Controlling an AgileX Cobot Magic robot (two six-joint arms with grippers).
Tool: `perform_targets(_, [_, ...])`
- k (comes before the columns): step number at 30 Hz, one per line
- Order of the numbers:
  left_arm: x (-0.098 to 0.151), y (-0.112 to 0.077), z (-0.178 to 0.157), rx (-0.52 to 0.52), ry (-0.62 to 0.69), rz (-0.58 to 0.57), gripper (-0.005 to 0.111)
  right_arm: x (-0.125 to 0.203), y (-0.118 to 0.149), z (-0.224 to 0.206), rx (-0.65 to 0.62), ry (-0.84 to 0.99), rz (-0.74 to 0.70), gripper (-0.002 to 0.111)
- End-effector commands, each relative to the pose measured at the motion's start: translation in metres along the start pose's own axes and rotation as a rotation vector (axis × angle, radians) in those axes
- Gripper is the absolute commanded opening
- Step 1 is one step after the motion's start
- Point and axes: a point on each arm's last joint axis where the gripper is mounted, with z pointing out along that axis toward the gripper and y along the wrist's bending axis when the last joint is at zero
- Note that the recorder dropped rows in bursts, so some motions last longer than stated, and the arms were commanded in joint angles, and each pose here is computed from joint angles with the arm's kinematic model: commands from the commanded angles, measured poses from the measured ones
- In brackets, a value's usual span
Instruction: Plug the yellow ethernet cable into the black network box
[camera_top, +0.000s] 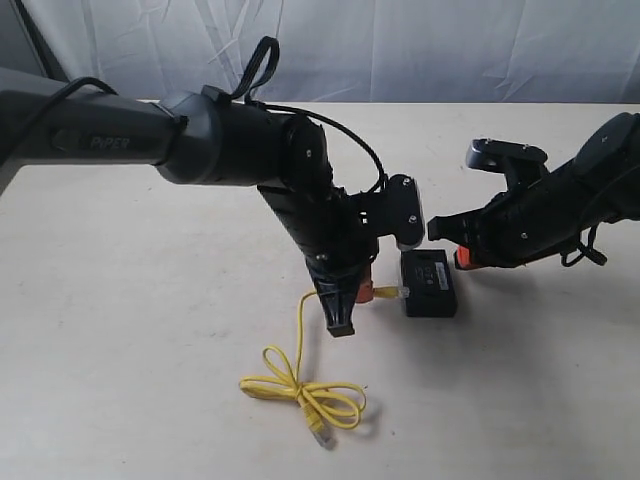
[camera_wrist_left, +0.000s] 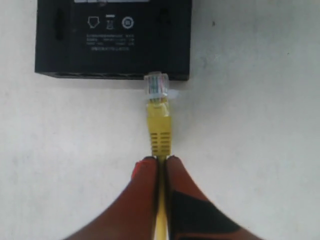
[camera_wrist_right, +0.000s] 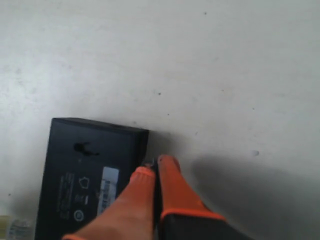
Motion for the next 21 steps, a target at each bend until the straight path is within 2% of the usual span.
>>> perform_targets(1, [-0.004,-0.003,-0.004,0.025,-0.02,-0.02,0.0,-0.001,0.0,-0.001,0.001,-0.007,-0.006,0.0])
perform_targets(6, [-0.002,-0.003,-0.004,0.02,0.002,0.002,0.0,0.0,0.0,-0.001,0.002,-0.005,-0.01,0.0])
perform_targets(10, [0.006,0.002,-0.007,-0.036,0.088,-0.04,0.0,-0.002,0.001,-0.006,-0.001,-0.017,-0.013,0.0])
perform_targets(15, [0.003,0.005,-0.01,-0.068,0.059,-0.041,0.0,-0.002,0.005,-0.02,-0.007,-0.011,-0.061,0.0])
perform_targets(21, [-0.001,0.011,-0.008,-0.126,0.011,-0.047,0.0,0.001,0.003,-0.013,0.0,0.016,-0.061,0.0])
